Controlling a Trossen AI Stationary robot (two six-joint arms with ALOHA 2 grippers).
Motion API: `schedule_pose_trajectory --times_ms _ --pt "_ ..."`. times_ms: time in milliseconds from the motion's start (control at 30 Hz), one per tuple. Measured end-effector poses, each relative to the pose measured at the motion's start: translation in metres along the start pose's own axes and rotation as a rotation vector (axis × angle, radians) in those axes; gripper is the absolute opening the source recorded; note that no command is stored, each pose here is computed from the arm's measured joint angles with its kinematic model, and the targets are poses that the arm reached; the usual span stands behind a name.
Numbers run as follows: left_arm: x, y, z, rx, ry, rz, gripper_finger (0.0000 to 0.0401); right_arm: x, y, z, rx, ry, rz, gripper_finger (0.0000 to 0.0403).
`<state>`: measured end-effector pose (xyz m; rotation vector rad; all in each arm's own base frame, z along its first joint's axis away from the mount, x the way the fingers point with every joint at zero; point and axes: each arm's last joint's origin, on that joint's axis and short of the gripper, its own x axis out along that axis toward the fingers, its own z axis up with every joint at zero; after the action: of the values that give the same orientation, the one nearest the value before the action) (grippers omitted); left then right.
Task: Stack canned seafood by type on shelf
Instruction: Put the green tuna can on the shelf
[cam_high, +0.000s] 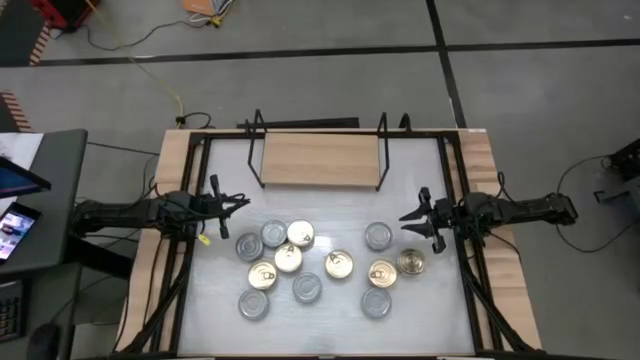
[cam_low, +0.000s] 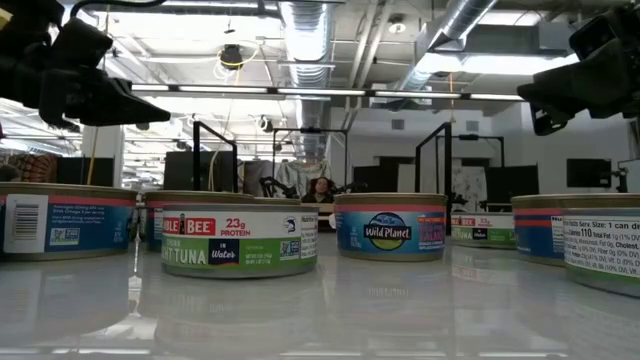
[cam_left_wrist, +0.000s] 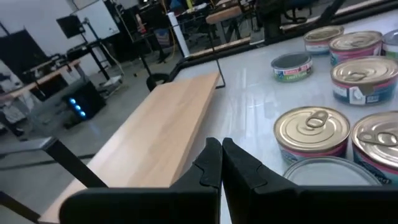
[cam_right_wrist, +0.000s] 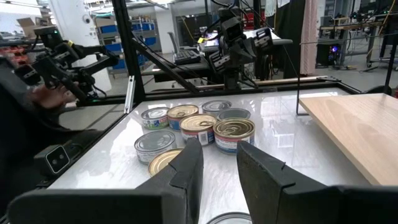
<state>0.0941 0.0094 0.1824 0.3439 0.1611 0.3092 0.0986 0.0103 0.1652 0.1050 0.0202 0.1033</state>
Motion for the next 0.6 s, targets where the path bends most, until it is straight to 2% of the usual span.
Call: schedule_pose_trajectory --times_ms 200,267,333,467,533,600 --pt "0.0 -0.001 0.001 -0.022 -0.017 -0.044 0.0 0.0 0.0 0.0 -0.001 0.0 0.0 0.0127" --pt "0.0 -0.003 0.001 -0.125 -0.03 -0.103 0.0 0.0 0.0 0.001 -0.018 -0.008 0.001 0.0127" --pt "0.0 -0.005 0.001 -0.287 -0.031 -0.174 0.0 0.0 0.0 0.003 -0.032 -0.029 0.002 0.0127" --pt "-0.001 -0.007 0.002 -0.586 -0.006 -0.252 0.0 -0.001 0.002 0.015 -0.02 -0.157 0.014 0.0127" --pt "-0.001 -0.006 0.002 -0.647 0.001 -0.235 0.0 -0.002 0.002 0.019 -0.019 -0.202 0.018 0.0127" --pt "-0.001 -0.005 0.002 -0.659 0.001 -0.194 0.0 -0.003 0.002 0.024 -0.016 -0.25 0.024 0.0127"
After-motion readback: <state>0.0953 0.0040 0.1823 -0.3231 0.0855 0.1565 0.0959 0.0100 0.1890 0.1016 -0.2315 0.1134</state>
